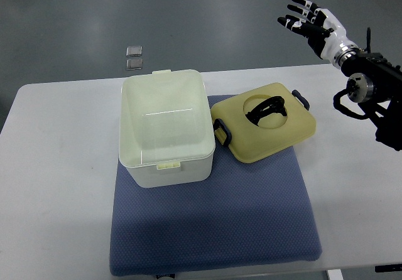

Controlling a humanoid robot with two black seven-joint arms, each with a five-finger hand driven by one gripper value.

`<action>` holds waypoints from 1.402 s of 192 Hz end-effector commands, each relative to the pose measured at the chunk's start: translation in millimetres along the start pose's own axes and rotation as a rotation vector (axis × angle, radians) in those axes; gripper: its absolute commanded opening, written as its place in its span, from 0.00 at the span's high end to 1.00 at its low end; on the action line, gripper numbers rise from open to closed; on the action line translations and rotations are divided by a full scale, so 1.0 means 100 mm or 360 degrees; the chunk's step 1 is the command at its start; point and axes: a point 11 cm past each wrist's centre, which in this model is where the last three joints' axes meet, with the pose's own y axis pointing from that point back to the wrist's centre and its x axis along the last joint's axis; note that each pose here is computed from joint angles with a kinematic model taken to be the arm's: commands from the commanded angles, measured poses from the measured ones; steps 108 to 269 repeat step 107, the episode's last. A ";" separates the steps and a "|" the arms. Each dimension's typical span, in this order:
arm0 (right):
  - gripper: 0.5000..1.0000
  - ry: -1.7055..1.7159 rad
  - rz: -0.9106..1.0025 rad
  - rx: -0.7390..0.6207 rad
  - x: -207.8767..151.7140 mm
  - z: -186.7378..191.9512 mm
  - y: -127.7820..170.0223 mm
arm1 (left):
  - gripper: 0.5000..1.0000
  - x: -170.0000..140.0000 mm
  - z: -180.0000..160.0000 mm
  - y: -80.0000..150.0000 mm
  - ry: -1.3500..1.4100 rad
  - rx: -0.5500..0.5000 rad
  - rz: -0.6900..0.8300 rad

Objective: Open white storage box with right hand

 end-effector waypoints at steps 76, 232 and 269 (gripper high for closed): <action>0.16 -0.0036 -0.0021 -0.0076 -0.05 0.26 0.06 | 0.00 0.01 -0.01 0.00 -0.0002 0.0002 0.0012; 0.15 -0.0044 -0.0023 -0.0096 -0.06 0.35 0.09 | 0.00 0.01 -0.01 0.00 -0.0002 0.0002 0.0012; 0.15 -0.0044 -0.0023 -0.0096 -0.06 0.35 0.09 | 0.00 0.01 -0.01 0.00 -0.0002 0.0002 0.0012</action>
